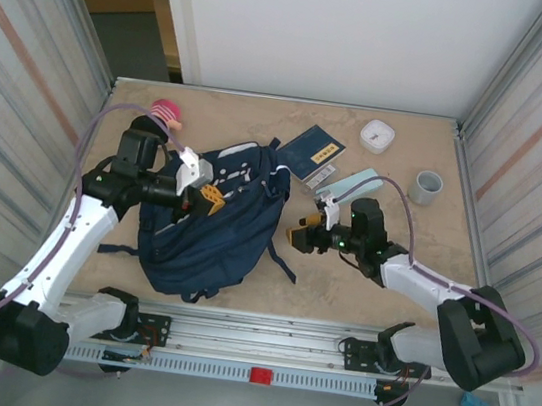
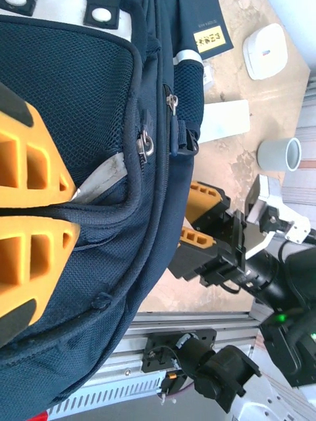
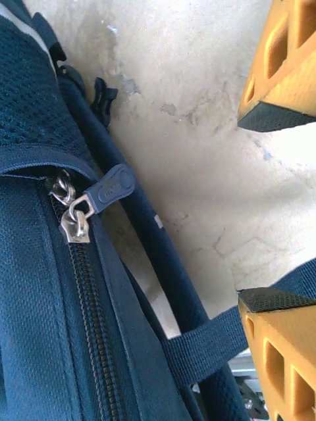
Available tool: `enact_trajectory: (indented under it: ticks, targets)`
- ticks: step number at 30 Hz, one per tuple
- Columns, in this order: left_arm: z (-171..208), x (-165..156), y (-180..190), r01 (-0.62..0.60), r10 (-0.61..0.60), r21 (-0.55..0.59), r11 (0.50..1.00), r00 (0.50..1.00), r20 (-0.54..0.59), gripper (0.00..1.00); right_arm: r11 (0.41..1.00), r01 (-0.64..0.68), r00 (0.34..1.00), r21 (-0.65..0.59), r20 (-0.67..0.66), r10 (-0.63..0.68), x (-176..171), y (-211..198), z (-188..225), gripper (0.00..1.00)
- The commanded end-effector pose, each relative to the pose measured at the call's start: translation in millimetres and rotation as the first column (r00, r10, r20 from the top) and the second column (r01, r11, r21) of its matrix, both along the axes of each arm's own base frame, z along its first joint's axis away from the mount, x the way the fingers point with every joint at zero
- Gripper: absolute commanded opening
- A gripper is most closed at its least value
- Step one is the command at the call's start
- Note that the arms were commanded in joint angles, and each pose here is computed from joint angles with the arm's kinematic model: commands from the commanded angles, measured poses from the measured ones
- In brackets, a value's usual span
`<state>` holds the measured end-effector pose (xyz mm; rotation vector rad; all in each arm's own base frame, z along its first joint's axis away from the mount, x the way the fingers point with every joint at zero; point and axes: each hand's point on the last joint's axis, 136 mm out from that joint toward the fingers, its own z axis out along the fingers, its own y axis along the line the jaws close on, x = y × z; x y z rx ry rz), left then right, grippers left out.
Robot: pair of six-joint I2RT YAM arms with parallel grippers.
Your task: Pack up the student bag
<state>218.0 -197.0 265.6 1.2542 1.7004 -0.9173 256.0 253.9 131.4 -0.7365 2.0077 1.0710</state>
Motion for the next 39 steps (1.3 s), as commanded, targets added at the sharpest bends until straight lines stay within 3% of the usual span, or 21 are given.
enact_trajectory:
  ticks: [1,11,17,23,31,33,36,39]
  targets:
    - [47.3,-15.4,-6.5,0.111,-0.097,-0.107,0.988,0.987,0.131,0.00,0.996,-0.083,0.988,0.019,0.136,0.080,10.0,15.5,21.6,0.65]
    - [51.5,-20.1,-3.2,0.115,-0.100,-0.102,0.988,0.984,0.144,0.00,0.975,-0.224,0.949,0.009,0.228,0.216,17.9,36.4,21.4,0.60]
    - [45.9,-15.2,-0.7,0.088,-0.075,-0.084,0.993,0.986,0.149,0.00,0.963,-0.269,0.937,0.024,0.240,0.255,11.5,37.6,28.1,0.43]
    - [42.1,-16.3,-0.2,0.084,-0.071,-0.087,0.993,0.987,0.147,0.00,0.954,-0.299,0.927,0.035,0.248,0.282,2.6,36.0,36.9,0.18]
    - [43.9,-15.9,2.4,0.073,-0.058,-0.086,0.994,0.985,0.165,0.00,0.950,-0.310,0.924,0.039,0.248,0.291,2.2,31.2,41.6,0.04]
    - [43.6,-14.6,3.1,0.066,-0.051,-0.084,0.994,0.985,0.165,0.00,0.951,-0.308,0.924,0.036,0.249,0.290,2.1,30.8,42.1,0.05]
    - [45.2,-15.4,2.7,0.074,-0.058,-0.093,0.993,0.984,0.166,0.00,0.950,-0.311,0.926,0.033,0.238,0.295,2.0,30.6,38.9,0.34]
    - [47.5,-17.0,1.6,0.089,-0.071,-0.107,0.990,0.984,0.162,0.00,0.938,-0.345,0.922,0.028,0.196,0.333,1.2,33.7,30.8,0.51]
